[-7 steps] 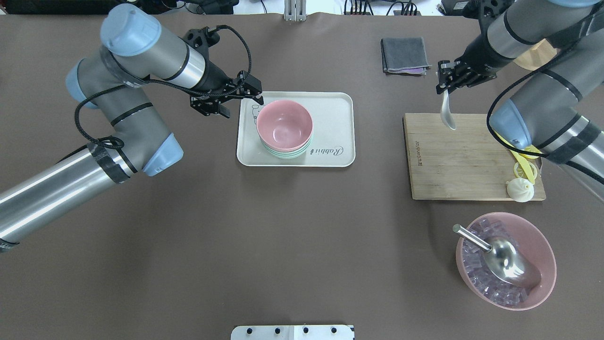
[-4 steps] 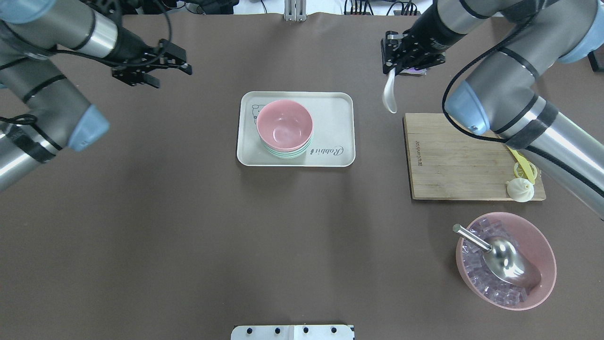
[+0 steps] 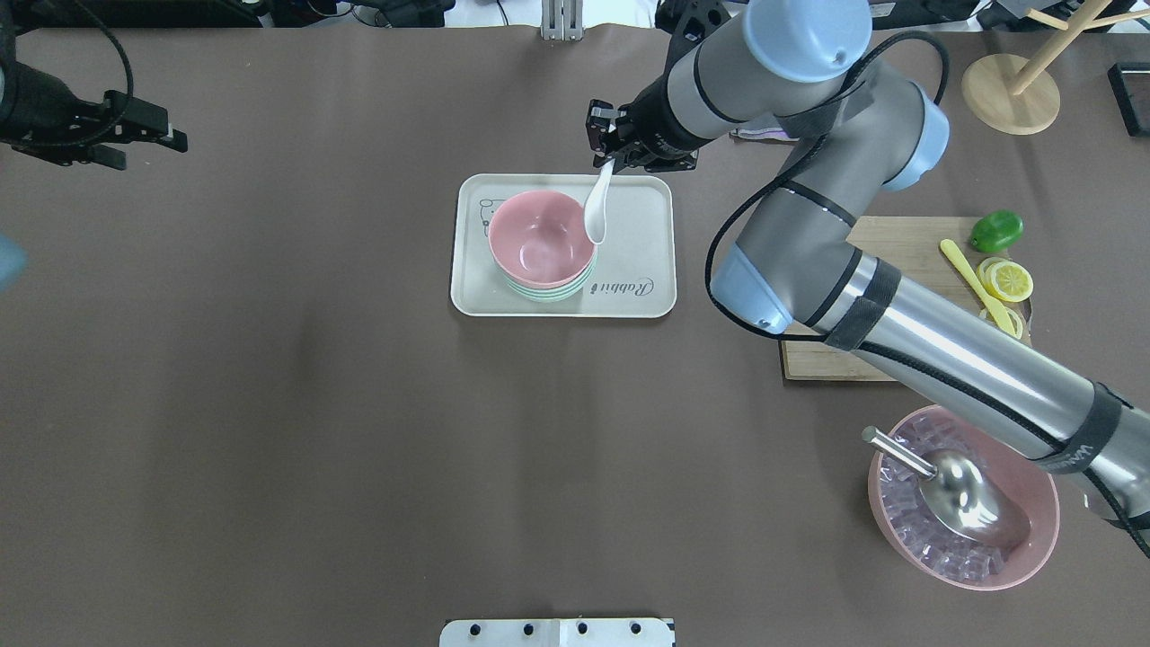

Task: Stack pink bowl on green and place spoon
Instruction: 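Carry the white spoon into the pink bowl while the left arm withdraws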

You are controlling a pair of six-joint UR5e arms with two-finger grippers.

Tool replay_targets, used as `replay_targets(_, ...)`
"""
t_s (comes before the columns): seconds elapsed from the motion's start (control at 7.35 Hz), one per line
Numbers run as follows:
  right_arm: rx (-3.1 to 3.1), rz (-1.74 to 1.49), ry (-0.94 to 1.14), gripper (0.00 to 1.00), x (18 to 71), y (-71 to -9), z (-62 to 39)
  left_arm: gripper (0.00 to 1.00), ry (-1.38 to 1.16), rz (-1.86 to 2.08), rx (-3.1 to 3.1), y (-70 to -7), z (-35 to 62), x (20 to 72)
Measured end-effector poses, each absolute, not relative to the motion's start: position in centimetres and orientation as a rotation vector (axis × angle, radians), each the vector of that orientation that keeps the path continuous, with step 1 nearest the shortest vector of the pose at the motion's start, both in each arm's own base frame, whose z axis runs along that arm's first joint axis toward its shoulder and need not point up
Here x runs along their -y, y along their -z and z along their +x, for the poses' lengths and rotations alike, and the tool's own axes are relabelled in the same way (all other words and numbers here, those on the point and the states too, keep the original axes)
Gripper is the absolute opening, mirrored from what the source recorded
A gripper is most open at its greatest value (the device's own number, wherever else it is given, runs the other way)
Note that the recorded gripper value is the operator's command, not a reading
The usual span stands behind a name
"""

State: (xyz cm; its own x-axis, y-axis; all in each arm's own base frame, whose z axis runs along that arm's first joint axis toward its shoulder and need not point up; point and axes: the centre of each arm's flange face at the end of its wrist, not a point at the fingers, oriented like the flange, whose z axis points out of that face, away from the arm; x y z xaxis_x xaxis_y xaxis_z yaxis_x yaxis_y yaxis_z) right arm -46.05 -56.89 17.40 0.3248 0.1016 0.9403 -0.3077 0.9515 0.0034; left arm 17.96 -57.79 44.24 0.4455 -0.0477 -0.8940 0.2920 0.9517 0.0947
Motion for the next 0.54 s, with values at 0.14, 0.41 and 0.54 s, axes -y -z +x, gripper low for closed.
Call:
replay_targets(0.14,1.217,0.217,-0.289,0.0,56.3,-16.6,-47.9,0.98,0.223,0.249,-1.084,-45.1,17.2,57.4)
replay_targets(0.41,1.222,0.244,-0.324,0.0,55.5,-15.4,-49.7,0.98,0.228,0.247,-1.08,-45.6,16.9,57.2)
replay_targets(0.54,1.223,0.254,-0.334,0.0,55.4,-15.1,-50.1,0.98,0.229,0.246,-1.078,-45.7,16.9,57.2)
